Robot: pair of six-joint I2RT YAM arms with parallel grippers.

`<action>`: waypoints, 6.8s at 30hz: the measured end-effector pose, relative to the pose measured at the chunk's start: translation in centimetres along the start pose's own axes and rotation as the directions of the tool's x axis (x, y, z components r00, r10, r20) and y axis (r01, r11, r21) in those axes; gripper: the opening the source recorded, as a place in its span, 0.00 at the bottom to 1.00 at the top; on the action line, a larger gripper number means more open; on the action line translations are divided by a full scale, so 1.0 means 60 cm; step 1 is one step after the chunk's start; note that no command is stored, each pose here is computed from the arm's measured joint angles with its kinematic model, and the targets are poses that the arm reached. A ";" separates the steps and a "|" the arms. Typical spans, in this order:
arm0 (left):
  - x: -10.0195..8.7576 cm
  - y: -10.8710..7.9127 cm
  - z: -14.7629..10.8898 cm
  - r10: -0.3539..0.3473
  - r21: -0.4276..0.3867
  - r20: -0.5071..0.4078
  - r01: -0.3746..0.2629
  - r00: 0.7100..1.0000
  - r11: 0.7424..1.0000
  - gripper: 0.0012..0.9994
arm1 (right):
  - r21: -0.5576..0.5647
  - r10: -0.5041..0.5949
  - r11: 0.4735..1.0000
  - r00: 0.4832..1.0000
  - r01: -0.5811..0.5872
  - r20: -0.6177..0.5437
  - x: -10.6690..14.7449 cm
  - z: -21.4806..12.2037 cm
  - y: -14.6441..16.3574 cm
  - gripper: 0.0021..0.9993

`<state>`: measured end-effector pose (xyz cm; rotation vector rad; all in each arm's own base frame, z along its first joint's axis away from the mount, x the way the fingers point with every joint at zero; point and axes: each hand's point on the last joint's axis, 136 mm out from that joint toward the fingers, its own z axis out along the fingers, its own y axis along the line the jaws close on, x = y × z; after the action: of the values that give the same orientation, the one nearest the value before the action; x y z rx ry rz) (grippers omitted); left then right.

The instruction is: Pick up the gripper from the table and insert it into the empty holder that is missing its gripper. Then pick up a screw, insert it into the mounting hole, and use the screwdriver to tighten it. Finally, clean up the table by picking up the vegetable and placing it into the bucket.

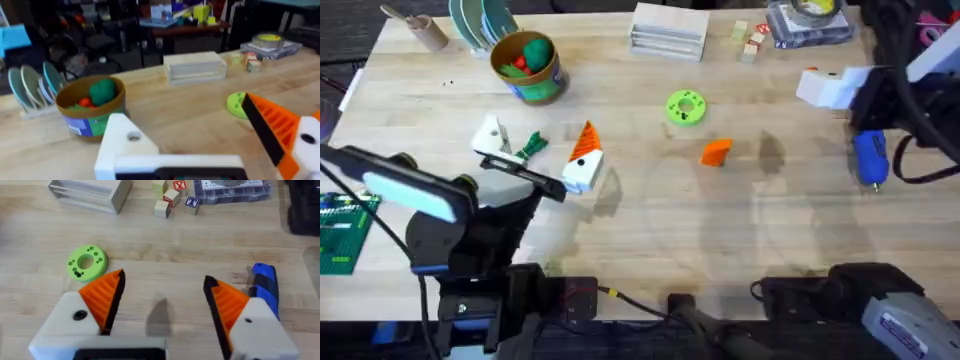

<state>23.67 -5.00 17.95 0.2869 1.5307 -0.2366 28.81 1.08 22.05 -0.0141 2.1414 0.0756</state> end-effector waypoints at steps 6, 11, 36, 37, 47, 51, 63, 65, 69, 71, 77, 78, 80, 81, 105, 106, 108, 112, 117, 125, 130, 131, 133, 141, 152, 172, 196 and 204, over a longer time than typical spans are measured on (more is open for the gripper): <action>0.026 -0.001 -0.001 -0.040 0.000 -0.061 0.041 0.997 0.999 0.99 | 0.000 0.000 1.000 1.000 0.000 0.000 0.000 0.000 0.000 0.99; 0.026 -0.001 -0.001 -0.041 0.000 -0.061 0.041 0.997 0.999 0.99 | 0.000 0.000 1.000 1.000 0.000 0.000 0.000 0.000 0.000 0.99; 0.022 -0.086 -0.014 -0.045 0.296 -0.063 0.061 0.997 0.953 0.99 | 0.000 0.000 1.000 1.000 0.000 0.000 0.000 0.000 0.000 0.99; 0.022 -0.087 -0.014 -0.045 0.300 -0.063 0.062 0.997 0.952 0.99 | 0.000 0.000 1.000 1.000 0.000 0.000 0.000 0.000 0.000 0.99; 0.022 -0.091 -0.015 -0.045 0.313 -0.064 0.063 0.997 0.948 0.99 | 0.000 0.000 1.000 1.000 0.000 0.000 0.000 0.000 0.000 0.99; 0.022 -0.091 -0.015 -0.045 0.313 -0.064 0.063 0.997 0.948 0.99 | 0.000 0.000 1.000 1.000 0.000 0.000 0.000 0.000 0.000 0.99; 0.022 -0.091 -0.015 -0.045 0.313 -0.064 0.063 0.997 0.948 0.99 | 0.000 0.000 1.000 1.000 0.000 0.000 0.000 0.000 0.000 0.99; 0.022 -0.091 -0.015 -0.045 0.313 -0.064 0.063 0.997 0.948 0.99 | 0.000 0.000 1.000 1.000 0.000 0.000 0.000 0.000 0.000 0.99; 0.022 -0.093 -0.016 -0.045 0.320 -0.064 0.064 0.997 0.945 0.99 | 0.000 0.000 1.000 1.000 0.000 0.000 0.000 0.000 0.000 0.99; 0.022 -0.097 -0.017 -0.046 0.335 -0.064 0.065 0.997 0.940 0.99 | 0.000 0.000 1.000 1.000 0.000 0.000 0.000 0.000 0.000 0.99; 0.022 -0.121 -0.027 -0.052 0.418 -0.071 0.076 0.996 0.905 0.99 | 0.000 0.000 1.000 1.000 0.000 0.000 0.000 0.000 0.000 0.99; 0.022 -0.125 -0.029 -0.052 0.432 -0.071 0.078 0.996 0.899 0.99 | 0.000 0.000 1.000 1.000 0.000 0.000 0.000 0.000 0.000 0.99; 0.022 -0.131 -0.032 -0.053 0.451 -0.073 0.081 0.996 0.889 0.99 | 0.000 0.000 1.000 1.000 0.000 0.000 0.000 0.000 0.000 0.99; 0.022 -0.134 -0.034 -0.054 0.462 -0.074 0.082 0.996 0.883 0.99 | 0.000 0.000 1.000 1.000 0.000 0.000 0.000 0.000 0.000 0.99; 0.020 -0.175 -0.060 -0.058 0.604 -0.081 0.095 0.995 0.791 0.99 | -0.313 -0.339 0.922 0.867 0.228 -0.365 0.094 0.016 0.107 0.99; 0.020 -0.175 -0.060 -0.058 0.604 -0.081 0.095 0.995 0.791 0.99 | -0.338 -0.372 0.907 0.852 0.250 -0.369 0.095 0.018 0.117 0.99; 0.020 -0.175 -0.060 -0.058 0.604 -0.081 0.096 0.995 0.791 0.99 | -0.379 -0.425 0.881 0.827 0.283 -0.369 0.099 0.026 0.135 0.99; 0.023 -0.175 -0.060 -0.064 0.603 -0.093 0.107 0.994 0.790 0.99 | -0.457 -0.519 0.825 0.766 0.333 -0.380 0.125 0.038 0.167 0.99; 0.023 -0.175 -0.060 -0.064 0.603 -0.094 0.108 0.994 0.790 0.99 | -0.554 -0.645 0.732 0.664 0.395 -0.378 0.167 0.058 0.198 0.99; 0.023 -0.175 -0.060 -0.064 0.603 -0.094 0.108 0.994 0.791 0.99 | -0.601 -0.708 0.675 0.604 0.427 -0.366 0.194 0.097 0.212 0.97; 0.023 -0.175 -0.060 -0.064 0.603 -0.094 0.108 0.994 0.791 0.99 | -0.603 -0.714 0.668 0.604 0.436 -0.354 0.192 0.104 0.214 0.82; 0.023 -0.175 -0.060 -0.064 0.603 -0.094 0.108 0.994 0.791 0.99 | -0.603 -0.714 0.668 0.604 0.437 -0.353 0.192 0.104 0.214 0.80; 0.023 -0.175 -0.060 -0.064 0.603 -0.094 0.108 0.994 0.791 0.99 | -0.603 -0.715 0.667 0.604 0.438 -0.353 0.192 0.104 0.214 0.74; 0.023 -0.175 -0.060 -0.064 0.603 -0.094 0.108 0.994 0.791 0.99 | -0.604 -0.716 0.665 0.603 0.438 -0.352 0.192 0.104 0.214 0.64; 0.023 -0.175 -0.060 -0.064 0.603 -0.094 0.108 0.994 0.791 0.99 | -0.612 -0.715 0.663 0.606 0.431 -0.348 0.193 0.102 0.218 0.63; 0.023 -0.175 -0.060 -0.064 0.602 -0.094 0.108 0.994 0.791 0.99 | -0.626 -0.721 0.661 0.581 0.413 -0.378 0.212 0.111 0.216 0.15; 0.023 -0.175 -0.060 -0.064 0.602 -0.094 0.108 0.994 0.791 0.99 | -0.543 -0.685 0.674 0.699 0.500 -0.207 0.068 0.043 0.227 0.01; 0.023 -0.175 -0.060 -0.064 0.602 -0.094 0.108 0.994 0.791 0.99 | -0.442 -0.615 0.713 0.788 0.545 -0.020 -0.018 -0.054 0.213 0.01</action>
<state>16.87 -13.69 16.11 0.7429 1.5017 -0.8094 26.17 13.61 25.32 -0.9849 2.1477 0.1601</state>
